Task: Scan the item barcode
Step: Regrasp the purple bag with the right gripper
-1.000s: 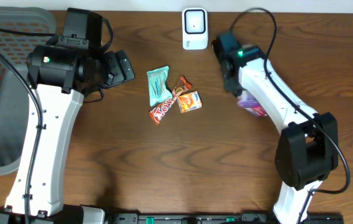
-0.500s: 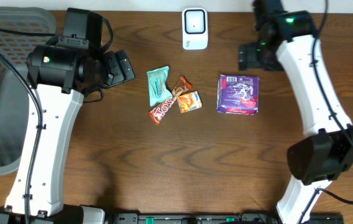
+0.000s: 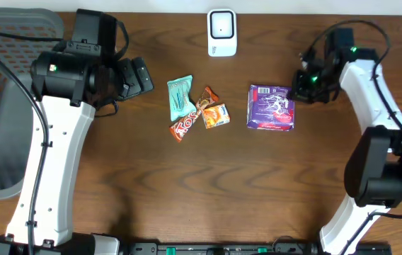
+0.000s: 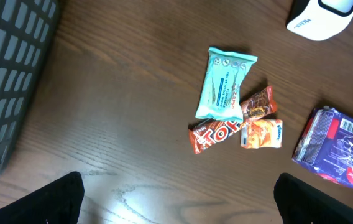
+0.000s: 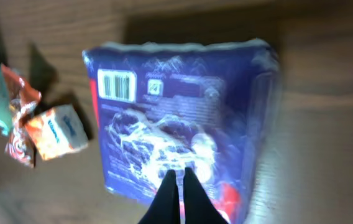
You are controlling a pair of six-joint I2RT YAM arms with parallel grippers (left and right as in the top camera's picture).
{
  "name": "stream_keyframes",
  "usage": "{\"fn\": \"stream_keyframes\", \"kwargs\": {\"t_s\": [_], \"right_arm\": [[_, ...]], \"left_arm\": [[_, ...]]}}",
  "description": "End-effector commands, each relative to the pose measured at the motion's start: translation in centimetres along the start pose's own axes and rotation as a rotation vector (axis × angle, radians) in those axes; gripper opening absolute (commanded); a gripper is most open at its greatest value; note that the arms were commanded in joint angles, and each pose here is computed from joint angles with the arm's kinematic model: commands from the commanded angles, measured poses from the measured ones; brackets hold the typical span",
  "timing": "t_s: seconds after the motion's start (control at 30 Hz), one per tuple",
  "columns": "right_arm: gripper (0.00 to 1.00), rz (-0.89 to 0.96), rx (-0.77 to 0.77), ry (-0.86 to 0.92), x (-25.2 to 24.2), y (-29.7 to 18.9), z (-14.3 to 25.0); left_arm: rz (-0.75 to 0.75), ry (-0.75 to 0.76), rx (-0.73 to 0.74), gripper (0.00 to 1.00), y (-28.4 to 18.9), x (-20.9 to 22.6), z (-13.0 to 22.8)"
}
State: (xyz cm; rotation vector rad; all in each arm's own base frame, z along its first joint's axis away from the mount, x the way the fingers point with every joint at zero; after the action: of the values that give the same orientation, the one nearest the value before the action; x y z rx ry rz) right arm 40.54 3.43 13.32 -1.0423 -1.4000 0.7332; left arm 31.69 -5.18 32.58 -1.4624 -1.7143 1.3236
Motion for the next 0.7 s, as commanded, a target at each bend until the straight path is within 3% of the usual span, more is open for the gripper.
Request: {"fn": "stream_keyframes", "kwargs": {"t_s": [0.0, 0.17, 0.33, 0.47, 0.5, 0.6, 0.67], "right_arm": [[0.01, -0.078, 0.044, -0.032, 0.9, 2.4, 1.8], [0.01, 0.079, 0.051, 0.100, -1.5, 2.7, 2.6], [0.02, -0.013, -0.045, 0.129, 0.0, -1.8, 0.2], [0.13, -0.036, -0.118, 0.084, 1.9, -5.7, -1.2], [0.18, -0.037, -0.129, 0.071, 2.2, -6.4, -1.4], [0.50, -0.016, -0.156, 0.034, 2.6, -7.7, -1.4], [0.55, 0.055, -0.164, 0.043, 1.9, -7.8, -1.4]], "left_arm": [[-0.018, 0.003, -0.003, 0.98, 0.2, 0.2, -0.2], [-0.019, 0.003, -0.002, 0.98, 0.2, 0.2, -0.2], [-0.018, 0.003, -0.003, 0.98, 0.2, 0.2, -0.2], [-0.018, 0.003, -0.003, 0.98, 0.2, 0.2, -0.2], [-0.018, 0.003, -0.003, 0.98, 0.2, 0.2, -0.2], [-0.018, 0.003, -0.003, 0.98, 0.2, 0.2, -0.2], [-0.018, 0.003, -0.003, 0.98, 0.2, 0.2, -0.2]]}}
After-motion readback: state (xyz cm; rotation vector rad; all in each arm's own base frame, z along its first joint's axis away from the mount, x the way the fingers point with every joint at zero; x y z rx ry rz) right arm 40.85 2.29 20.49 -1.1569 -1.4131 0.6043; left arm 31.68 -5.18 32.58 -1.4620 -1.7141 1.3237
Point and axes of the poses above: each gripper's point midway between its finger pads, its own y axis out along the fingers, its own x axis along the line the jaws close on, z = x × y, the point moved 6 cm from there along -y, back along the fingers, and after that the axes turned 1 degree about y, right-handed, at the moved point
